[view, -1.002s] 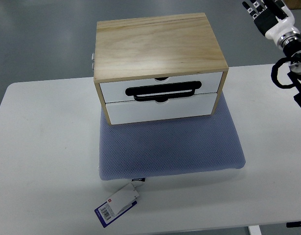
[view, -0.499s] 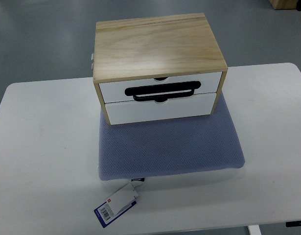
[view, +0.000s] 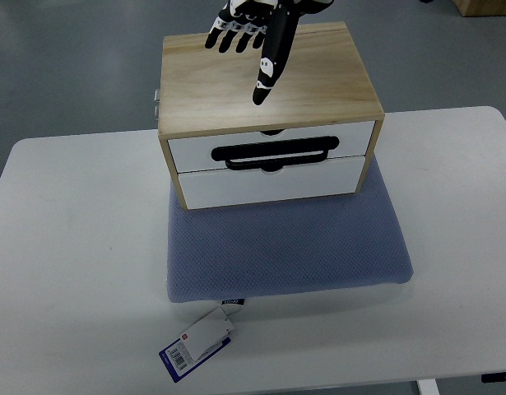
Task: Open wood drawer with right hand
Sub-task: 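Bring the right hand down onto the upper white drawer's black handle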
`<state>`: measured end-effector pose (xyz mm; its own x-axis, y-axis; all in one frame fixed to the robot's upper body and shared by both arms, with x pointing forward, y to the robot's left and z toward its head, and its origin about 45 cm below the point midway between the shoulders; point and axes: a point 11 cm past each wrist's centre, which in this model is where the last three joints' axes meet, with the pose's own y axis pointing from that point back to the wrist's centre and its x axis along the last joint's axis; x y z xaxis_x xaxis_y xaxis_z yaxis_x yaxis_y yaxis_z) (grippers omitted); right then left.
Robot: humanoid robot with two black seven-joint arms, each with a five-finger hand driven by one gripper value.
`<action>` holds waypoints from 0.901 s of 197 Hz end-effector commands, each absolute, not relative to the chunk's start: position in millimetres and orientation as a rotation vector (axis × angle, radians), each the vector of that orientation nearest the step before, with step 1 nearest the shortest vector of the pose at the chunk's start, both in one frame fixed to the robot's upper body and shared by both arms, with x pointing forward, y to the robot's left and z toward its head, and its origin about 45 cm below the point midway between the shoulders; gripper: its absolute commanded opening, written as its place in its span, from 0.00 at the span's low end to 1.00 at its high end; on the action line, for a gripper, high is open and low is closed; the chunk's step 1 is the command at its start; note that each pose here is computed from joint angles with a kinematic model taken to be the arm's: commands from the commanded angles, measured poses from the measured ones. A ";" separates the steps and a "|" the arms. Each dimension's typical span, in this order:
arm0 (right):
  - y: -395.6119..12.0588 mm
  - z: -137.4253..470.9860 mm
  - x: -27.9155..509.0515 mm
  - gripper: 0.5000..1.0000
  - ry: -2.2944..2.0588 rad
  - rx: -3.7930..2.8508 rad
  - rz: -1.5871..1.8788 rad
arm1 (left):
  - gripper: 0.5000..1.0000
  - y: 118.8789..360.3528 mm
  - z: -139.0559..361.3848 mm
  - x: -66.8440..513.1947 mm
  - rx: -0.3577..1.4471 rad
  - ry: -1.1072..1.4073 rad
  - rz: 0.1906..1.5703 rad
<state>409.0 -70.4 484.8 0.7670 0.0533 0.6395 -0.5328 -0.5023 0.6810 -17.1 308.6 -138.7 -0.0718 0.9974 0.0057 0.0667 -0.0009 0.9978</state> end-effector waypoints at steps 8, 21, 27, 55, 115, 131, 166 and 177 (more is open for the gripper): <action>-51.2 459.1 388.2 0.88 -0.229 1.875 0.771 | 1.00 308.5 -138.7 -16.9 1.225 1.310 1.232; -46.7 448.1 384.7 0.88 -0.195 1.850 0.767 | 1.00 308.6 -138.7 -16.9 1.227 1.309 1.234; -44.9 445.4 383.5 0.88 -0.186 1.845 0.766 | 1.00 308.6 -138.7 -16.8 1.225 1.310 1.235; -36.8 434.3 379.2 0.88 -0.152 1.846 0.754 | 1.00 310.6 -138.7 -16.9 1.229 1.308 1.238; -42.4 404.4 381.0 0.88 -0.175 1.855 0.629 | 1.00 310.7 -138.7 -16.9 1.230 1.308 1.240; -46.4 398.1 383.8 0.88 -0.216 1.839 0.592 | 1.00 311.1 -138.7 -17.0 1.230 1.308 1.240; -54.2 390.0 387.9 0.88 -0.248 1.808 0.568 | 1.00 311.8 -138.6 -17.0 1.232 1.307 1.242; -54.5 388.9 388.0 0.88 -0.248 1.809 0.565 | 1.00 311.8 -138.6 -17.0 1.232 1.307 1.242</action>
